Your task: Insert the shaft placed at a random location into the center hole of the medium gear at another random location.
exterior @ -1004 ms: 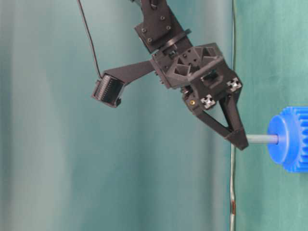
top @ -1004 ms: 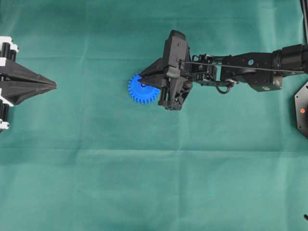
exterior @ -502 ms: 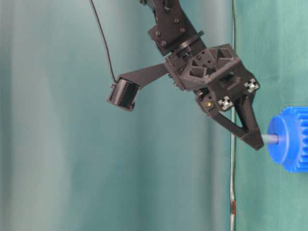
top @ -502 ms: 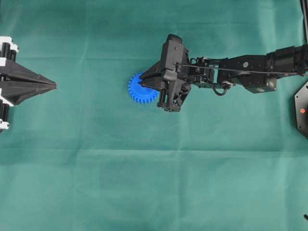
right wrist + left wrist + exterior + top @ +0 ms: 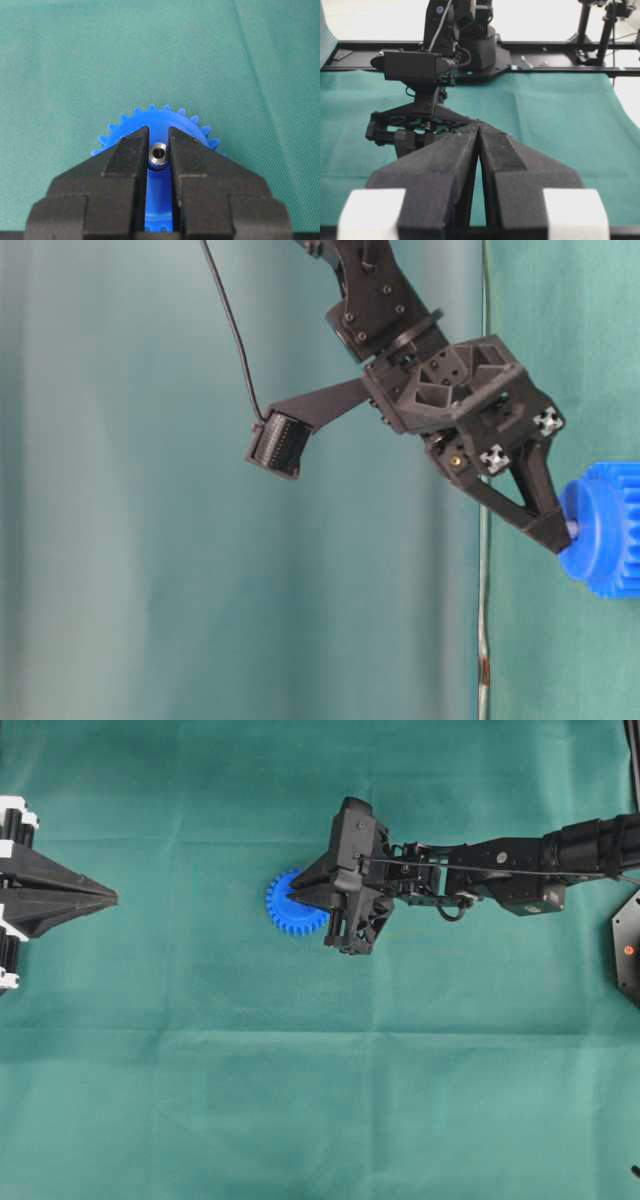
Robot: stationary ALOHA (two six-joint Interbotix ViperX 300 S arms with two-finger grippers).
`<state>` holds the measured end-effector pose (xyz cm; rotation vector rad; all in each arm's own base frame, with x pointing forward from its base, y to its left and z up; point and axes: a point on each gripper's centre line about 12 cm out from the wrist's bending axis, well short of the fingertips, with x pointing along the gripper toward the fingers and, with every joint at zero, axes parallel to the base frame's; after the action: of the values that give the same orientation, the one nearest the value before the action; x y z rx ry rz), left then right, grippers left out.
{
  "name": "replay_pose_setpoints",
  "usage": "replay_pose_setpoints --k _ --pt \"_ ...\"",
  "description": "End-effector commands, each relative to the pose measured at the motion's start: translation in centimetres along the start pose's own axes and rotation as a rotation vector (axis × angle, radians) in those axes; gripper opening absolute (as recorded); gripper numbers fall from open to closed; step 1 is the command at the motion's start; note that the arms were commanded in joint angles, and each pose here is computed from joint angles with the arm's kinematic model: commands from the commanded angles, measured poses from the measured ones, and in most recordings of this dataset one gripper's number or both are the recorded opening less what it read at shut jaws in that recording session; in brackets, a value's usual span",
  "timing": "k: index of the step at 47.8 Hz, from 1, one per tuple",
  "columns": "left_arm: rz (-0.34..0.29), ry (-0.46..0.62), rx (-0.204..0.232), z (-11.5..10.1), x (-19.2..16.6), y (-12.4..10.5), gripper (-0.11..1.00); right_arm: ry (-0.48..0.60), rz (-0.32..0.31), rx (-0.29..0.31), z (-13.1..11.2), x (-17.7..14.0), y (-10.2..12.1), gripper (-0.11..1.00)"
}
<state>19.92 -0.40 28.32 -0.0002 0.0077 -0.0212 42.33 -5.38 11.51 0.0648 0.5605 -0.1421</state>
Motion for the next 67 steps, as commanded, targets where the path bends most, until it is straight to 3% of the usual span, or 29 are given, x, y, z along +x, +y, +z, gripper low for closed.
replay_pose_setpoints --k 1,34,37,44,47,54,67 --pt "-0.003 -0.017 0.000 0.8 0.2 -0.1 0.00 -0.051 0.001 0.001 1.6 -0.1 0.1 0.12" --pt "-0.002 -0.012 0.000 0.7 0.2 0.0 0.00 -0.055 0.001 0.001 1.6 -0.1 0.1 0.14" --pt "-0.002 -0.014 0.000 0.7 0.2 0.0 0.00 -0.054 -0.001 0.008 1.6 -0.1 0.1 0.26" --pt "-0.002 -0.012 0.000 0.7 0.2 0.0 0.00 -0.061 -0.002 0.013 1.9 -0.2 0.1 0.69" --pt "-0.003 -0.012 0.000 0.7 0.2 -0.1 0.00 -0.069 -0.001 0.013 2.1 -0.5 0.1 0.82" --pt "-0.002 -0.011 0.000 0.7 0.2 0.0 0.00 -0.092 0.000 0.014 3.0 -1.6 0.1 0.70" --pt "-0.002 -0.011 -0.002 0.7 0.2 0.0 0.00 -0.132 0.002 0.014 4.1 -3.7 0.1 0.71"
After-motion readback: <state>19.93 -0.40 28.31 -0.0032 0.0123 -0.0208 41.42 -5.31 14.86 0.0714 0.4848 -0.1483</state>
